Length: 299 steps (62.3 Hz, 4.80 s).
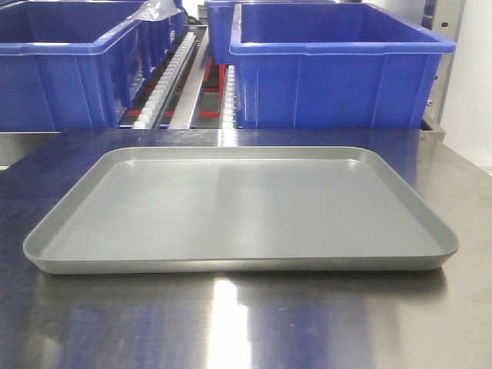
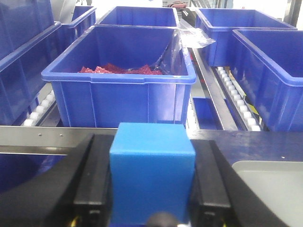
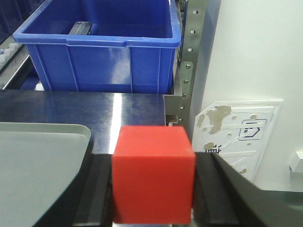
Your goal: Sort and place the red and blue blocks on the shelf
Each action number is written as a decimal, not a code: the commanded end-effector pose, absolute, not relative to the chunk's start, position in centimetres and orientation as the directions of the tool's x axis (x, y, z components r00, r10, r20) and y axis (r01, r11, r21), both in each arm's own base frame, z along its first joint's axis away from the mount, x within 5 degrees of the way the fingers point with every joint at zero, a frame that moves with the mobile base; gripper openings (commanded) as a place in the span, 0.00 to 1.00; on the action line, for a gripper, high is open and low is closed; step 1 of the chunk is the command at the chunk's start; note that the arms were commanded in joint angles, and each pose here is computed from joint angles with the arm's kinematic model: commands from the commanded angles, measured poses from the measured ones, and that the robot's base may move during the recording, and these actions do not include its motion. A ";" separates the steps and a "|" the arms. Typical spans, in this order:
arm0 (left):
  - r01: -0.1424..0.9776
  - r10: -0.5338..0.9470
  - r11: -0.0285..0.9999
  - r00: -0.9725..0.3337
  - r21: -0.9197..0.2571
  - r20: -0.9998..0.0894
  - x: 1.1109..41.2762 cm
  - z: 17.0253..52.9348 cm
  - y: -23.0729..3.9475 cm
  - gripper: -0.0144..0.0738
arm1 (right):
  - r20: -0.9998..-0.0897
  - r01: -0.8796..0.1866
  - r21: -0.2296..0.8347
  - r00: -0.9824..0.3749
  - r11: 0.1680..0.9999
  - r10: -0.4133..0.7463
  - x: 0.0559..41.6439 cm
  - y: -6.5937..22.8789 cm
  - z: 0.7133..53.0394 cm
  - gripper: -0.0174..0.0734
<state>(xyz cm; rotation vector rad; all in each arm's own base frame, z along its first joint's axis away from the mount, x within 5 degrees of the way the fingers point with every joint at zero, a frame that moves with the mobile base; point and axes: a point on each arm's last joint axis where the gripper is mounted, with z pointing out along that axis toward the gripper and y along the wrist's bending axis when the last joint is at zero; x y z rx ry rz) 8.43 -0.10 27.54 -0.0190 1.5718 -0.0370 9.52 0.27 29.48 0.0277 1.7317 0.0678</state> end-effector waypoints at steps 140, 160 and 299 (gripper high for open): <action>0.015 -0.035 0.999 0.109 -0.034 -0.993 8.4 29.3 -0.1 0.30 | -0.997 -0.009 0.054 -0.052 0.998 0.054 9.6 0.1 31.2 0.50; 0.015 -0.035 0.999 0.109 -0.034 -0.993 8.4 29.3 -0.1 0.30 | -0.997 -0.009 0.054 -0.052 0.998 0.054 9.6 0.1 31.2 0.50; 0.015 -0.035 0.999 0.109 -0.034 -0.993 8.4 29.3 -0.1 0.30 | -0.997 -0.009 0.054 -0.052 0.998 0.054 9.6 0.1 31.2 0.50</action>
